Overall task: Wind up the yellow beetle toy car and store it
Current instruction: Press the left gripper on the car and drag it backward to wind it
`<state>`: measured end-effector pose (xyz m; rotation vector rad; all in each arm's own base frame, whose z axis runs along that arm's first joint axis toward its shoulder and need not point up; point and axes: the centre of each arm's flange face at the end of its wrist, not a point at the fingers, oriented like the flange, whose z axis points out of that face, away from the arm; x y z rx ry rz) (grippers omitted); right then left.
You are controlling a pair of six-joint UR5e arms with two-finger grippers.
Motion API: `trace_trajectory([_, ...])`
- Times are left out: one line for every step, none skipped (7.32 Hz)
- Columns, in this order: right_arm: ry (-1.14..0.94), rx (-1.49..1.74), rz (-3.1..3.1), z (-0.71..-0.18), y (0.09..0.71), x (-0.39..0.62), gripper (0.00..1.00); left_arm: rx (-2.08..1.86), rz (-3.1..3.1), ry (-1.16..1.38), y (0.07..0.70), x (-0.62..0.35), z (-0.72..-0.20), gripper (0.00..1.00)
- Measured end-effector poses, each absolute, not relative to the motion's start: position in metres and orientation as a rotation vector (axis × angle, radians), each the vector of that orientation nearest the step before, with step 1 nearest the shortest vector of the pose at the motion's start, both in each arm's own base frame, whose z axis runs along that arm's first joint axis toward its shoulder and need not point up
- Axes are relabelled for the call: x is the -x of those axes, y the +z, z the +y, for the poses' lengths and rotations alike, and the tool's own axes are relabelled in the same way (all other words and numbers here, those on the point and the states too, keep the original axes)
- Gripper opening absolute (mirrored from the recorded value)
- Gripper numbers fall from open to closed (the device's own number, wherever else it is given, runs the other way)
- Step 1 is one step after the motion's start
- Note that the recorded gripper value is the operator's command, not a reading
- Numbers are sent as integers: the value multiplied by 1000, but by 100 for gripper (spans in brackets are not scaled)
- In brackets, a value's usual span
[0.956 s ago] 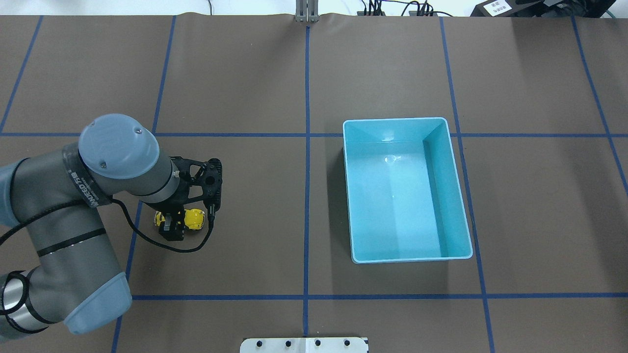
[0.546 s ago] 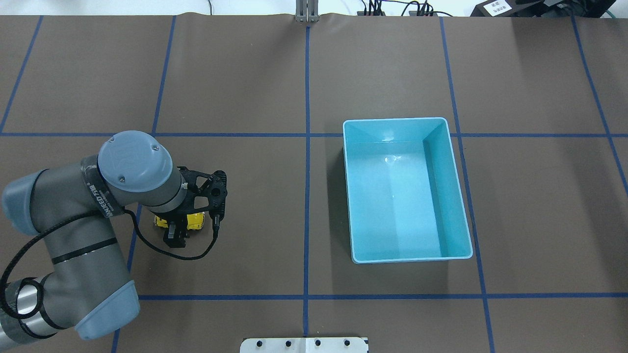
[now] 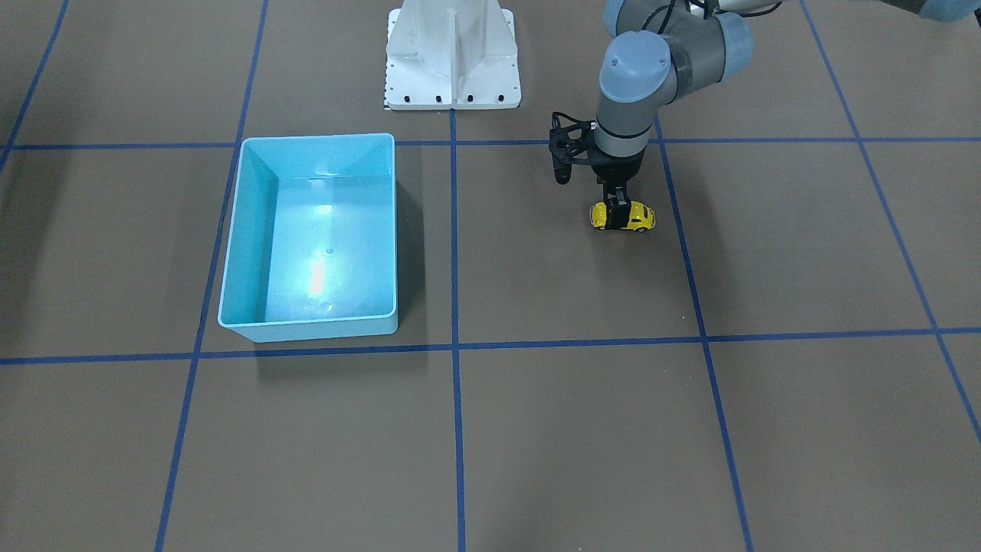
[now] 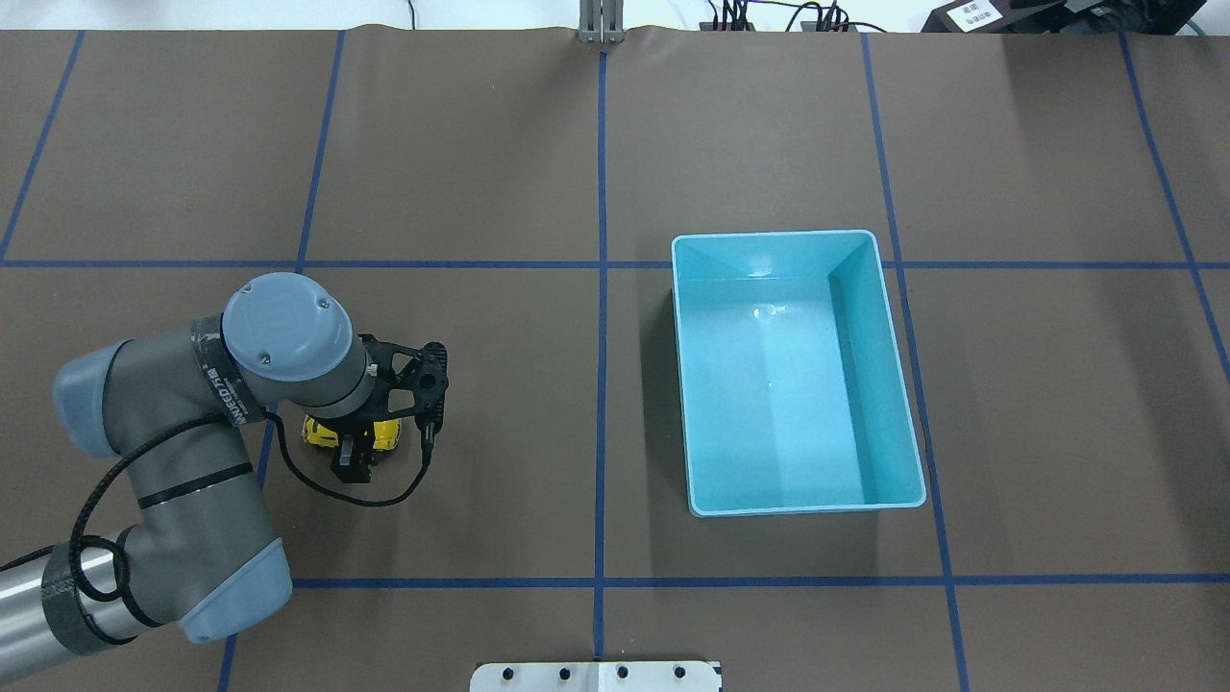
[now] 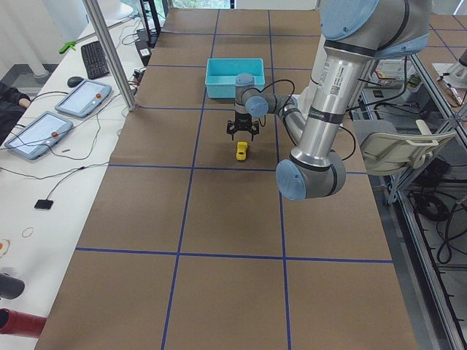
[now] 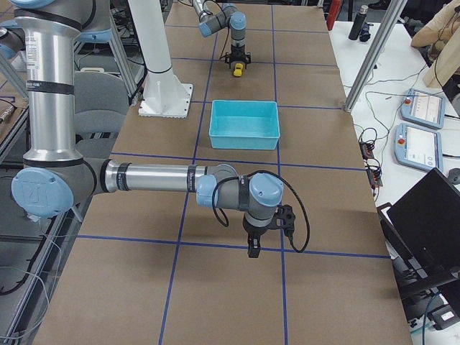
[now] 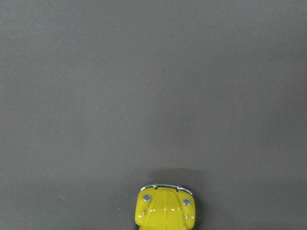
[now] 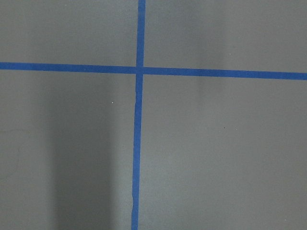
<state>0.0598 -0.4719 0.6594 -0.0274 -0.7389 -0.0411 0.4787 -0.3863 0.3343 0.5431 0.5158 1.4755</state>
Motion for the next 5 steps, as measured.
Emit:
trace_trajectory([-41,27,-741,-472,659,-60,100,-537,515,1476,339,-481,-387,100])
trace_trajectory([-41,27,-742,-472,659,-59,100,-530,516,1476,342,-482,-388,100])
trace_trajectory([-41,29,-743,-472,660,-59,100,-525,517,1477,344,-483,-388,99])
trace_trajectory([-40,30,-743,-472,660,-59,100,-523,517,1477,345,-484,-388,99])
trace_trajectory([-39,32,-742,-471,661,-59,100,-525,518,1477,348,-486,-389,99])
